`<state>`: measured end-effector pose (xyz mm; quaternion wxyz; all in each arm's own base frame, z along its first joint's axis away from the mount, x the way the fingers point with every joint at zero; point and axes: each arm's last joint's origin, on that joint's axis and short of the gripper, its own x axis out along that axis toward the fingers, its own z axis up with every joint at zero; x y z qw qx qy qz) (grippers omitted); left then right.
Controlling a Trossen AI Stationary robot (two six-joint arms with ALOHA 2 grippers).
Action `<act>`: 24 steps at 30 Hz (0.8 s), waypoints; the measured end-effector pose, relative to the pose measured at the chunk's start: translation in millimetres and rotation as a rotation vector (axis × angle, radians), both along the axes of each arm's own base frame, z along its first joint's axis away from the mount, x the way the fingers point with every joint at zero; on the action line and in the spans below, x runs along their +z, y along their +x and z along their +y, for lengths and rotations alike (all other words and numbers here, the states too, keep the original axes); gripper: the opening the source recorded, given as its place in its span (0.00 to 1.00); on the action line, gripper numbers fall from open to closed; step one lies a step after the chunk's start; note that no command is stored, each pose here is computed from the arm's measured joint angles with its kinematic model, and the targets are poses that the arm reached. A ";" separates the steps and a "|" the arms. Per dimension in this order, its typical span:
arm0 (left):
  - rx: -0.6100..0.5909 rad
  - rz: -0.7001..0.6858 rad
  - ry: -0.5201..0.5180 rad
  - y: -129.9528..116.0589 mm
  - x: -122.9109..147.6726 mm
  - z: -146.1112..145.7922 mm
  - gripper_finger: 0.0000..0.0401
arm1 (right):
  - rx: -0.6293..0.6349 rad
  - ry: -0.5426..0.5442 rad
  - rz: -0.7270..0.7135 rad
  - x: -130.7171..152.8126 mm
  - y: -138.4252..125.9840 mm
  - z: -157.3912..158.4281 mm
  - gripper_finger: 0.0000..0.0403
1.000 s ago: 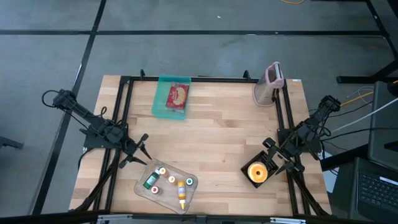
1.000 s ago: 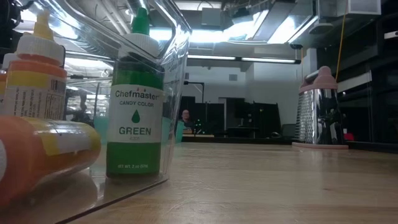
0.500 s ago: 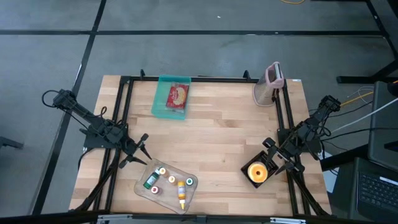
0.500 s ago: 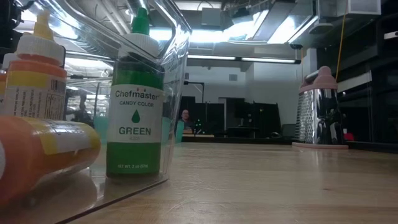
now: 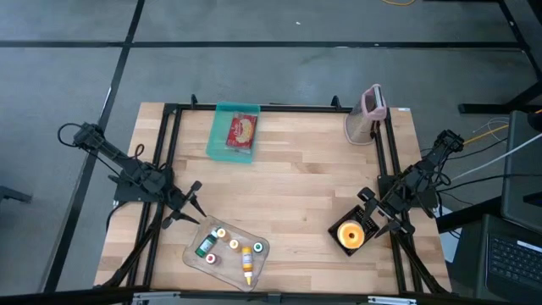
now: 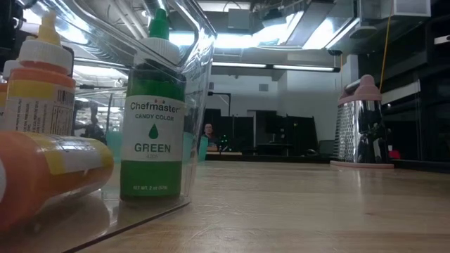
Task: Pick & Place Food Item
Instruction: Return to Home Position
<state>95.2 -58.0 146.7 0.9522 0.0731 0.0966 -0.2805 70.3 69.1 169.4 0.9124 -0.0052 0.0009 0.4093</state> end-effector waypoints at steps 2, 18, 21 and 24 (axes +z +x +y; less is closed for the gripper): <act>0.000 -0.005 -0.003 -0.3 0.5 0.2 0.34 | 0.000 0.000 0.000 0.0 0.0 0.0 0.61; 0.001 -0.009 -0.005 -0.4 0.9 0.3 0.34 | 0.000 0.000 0.000 0.0 0.0 0.0 0.61; 0.001 -0.009 -0.005 -0.4 0.9 0.3 0.34 | 0.000 0.000 0.000 0.0 0.0 0.0 0.61; 0.001 -0.009 -0.005 -0.4 1.0 0.3 0.34 | 0.000 0.000 0.000 0.0 0.0 0.0 0.61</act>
